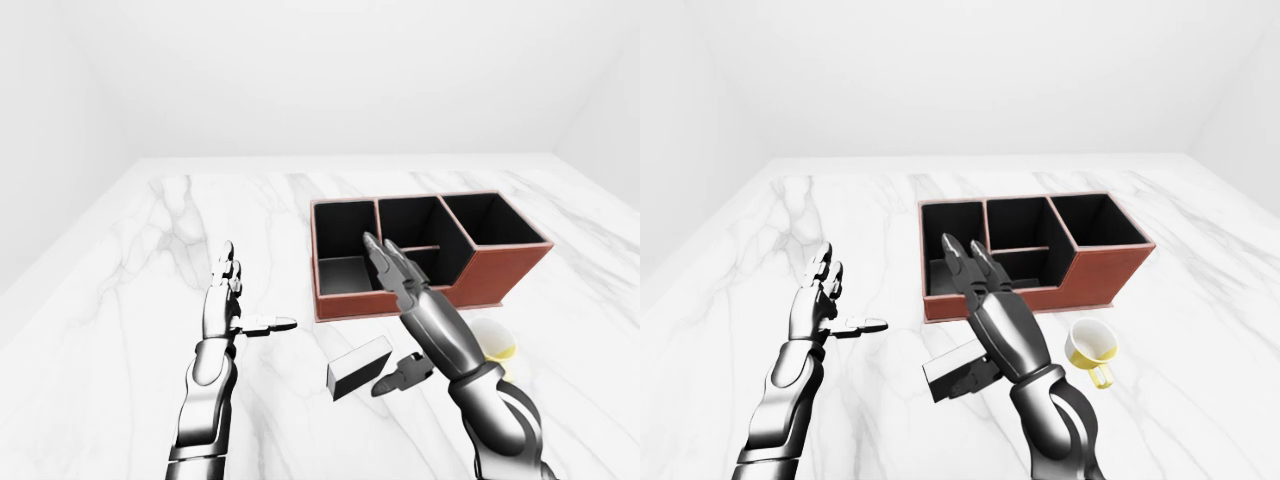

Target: Pick up the book and place it in the caddy.

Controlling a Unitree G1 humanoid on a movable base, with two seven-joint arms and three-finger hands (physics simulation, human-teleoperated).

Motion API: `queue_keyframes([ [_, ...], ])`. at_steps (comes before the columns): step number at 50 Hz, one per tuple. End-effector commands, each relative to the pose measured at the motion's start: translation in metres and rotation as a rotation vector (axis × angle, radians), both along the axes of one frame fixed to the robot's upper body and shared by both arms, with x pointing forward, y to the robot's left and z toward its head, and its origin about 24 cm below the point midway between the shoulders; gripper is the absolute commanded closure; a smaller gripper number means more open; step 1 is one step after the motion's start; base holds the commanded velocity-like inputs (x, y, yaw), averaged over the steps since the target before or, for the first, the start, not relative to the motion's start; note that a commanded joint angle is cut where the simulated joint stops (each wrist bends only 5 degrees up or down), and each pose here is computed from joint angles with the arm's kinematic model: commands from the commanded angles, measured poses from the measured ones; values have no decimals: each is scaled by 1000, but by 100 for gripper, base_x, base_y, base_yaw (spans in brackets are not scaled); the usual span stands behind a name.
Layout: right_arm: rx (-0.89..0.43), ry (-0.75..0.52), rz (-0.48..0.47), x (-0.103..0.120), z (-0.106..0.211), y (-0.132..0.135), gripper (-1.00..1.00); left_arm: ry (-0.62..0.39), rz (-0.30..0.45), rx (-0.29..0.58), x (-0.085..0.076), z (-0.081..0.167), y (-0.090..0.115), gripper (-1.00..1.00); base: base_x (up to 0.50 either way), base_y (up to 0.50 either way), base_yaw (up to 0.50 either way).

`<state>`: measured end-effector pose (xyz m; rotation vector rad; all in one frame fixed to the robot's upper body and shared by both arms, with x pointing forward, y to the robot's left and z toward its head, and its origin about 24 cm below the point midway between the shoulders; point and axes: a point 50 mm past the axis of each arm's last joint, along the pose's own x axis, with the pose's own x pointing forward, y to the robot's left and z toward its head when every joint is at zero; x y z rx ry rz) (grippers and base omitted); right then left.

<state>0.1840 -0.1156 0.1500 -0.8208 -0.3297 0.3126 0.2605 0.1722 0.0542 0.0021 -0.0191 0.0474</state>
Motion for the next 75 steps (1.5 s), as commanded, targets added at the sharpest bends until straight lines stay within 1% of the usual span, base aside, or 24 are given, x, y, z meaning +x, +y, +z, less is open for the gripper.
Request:
queue_keyframes([
  [1, -4, 69, -16, 4, -19, 2, -100, 0, 0, 0, -1, 0, 0, -100, 0, 0, 0],
  [8, -8, 112, -39, 12, -33, 1, -100, 1, 0, 0, 0, -1, 0, -100, 0, 0, 0],
  [24, -30, 140, -43, 19, -42, 4, -100, 2, -1, 2, 0, -1, -1, -100, 0, 0, 0],
  [33, -67, 134, -31, 20, -42, 11, -100, 2, 1, 2, 1, -2, 0, -100, 0, 0, 0],
  [51, -133, 125, -22, 19, -39, 14, -100, 1, 1, 1, 1, -1, 0, -100, 0, 0, 0],
  [71, -220, 155, -21, 17, -44, 15, -100, 0, 1, 2, 1, -1, 0, -100, 0, 0, 0],
  [75, -229, 173, -24, 18, -49, 16, -100, 0, 1, 2, 1, -1, -1, -100, 0, 0, 0],
])
